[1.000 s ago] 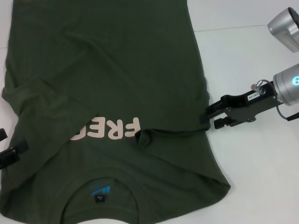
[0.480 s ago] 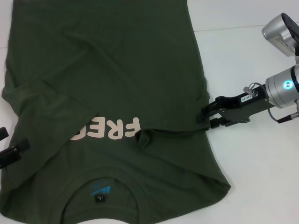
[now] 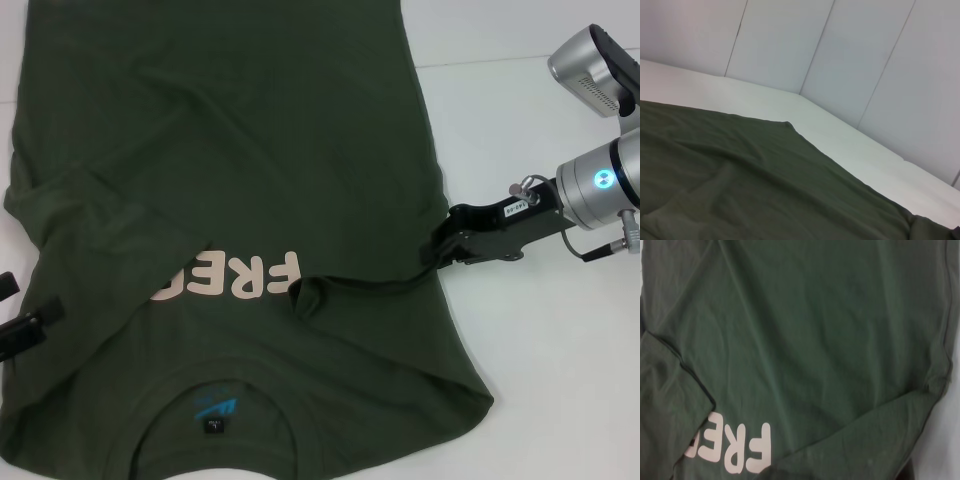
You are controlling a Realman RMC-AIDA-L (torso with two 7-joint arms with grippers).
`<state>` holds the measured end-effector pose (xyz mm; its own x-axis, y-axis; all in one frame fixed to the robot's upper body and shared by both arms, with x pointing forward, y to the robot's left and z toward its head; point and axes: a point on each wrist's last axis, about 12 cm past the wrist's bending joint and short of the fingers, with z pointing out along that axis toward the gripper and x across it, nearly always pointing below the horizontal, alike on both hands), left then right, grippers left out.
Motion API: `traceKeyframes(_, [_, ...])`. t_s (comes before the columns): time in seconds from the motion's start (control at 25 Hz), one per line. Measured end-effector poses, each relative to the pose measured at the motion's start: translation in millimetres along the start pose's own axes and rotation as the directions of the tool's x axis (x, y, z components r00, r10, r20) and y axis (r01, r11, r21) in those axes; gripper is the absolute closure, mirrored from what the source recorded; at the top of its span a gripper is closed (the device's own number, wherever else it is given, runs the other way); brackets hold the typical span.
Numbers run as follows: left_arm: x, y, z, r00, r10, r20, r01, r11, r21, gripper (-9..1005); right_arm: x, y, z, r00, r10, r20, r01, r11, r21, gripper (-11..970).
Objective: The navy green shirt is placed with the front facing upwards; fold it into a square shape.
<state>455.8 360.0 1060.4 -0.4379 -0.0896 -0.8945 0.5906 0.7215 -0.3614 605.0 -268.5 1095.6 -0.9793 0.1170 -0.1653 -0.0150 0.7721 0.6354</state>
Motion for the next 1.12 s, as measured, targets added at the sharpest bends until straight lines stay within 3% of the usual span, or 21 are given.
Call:
traceKeyframes(0.12, [0.0, 0.1, 0.0, 1.000, 0.000, 0.000, 0.000, 1.000, -0.001, 109, -0.1, 1.3, -2.5, 1.000, 0.003, -0.007, -0.003, 1.000, -0.011, 613])
traceKeyframes(0.2, [0.0, 0.1, 0.0, 1.000, 0.000, 0.000, 0.000, 1.000, -0.001, 109, -2.1, 2.8, -5.3, 1.000, 0.003, 0.001, -0.003, 1.000, -0.021, 822])
traceKeyframes(0.44, [0.2, -0.3, 0.7, 1.000, 0.000, -0.002, 0.000, 1.000, 0.002, 110, -9.2, 9.2, -3.2, 0.998, 0.005, 0.070, 0.000, 0.998, -0.067, 927])
traceKeyframes(0.88, [0.5, -1.1, 2.3, 1.000, -0.001, -0.002, 0.001, 1.000, 0.006, 110, -10.7, 22.8, 18.0, 0.986, 0.018, 0.165, 0.005, 0.991, -0.136, 913])
traceKeyframes(1.12, [0.2, -1.6, 3.7, 1.000, 0.000, -0.001, 0.000, 1.000, 0.009, 110, -12.4, 22.6, 22.0, 0.979, 0.026, 0.201, 0.002, 0.991, -0.136, 905])
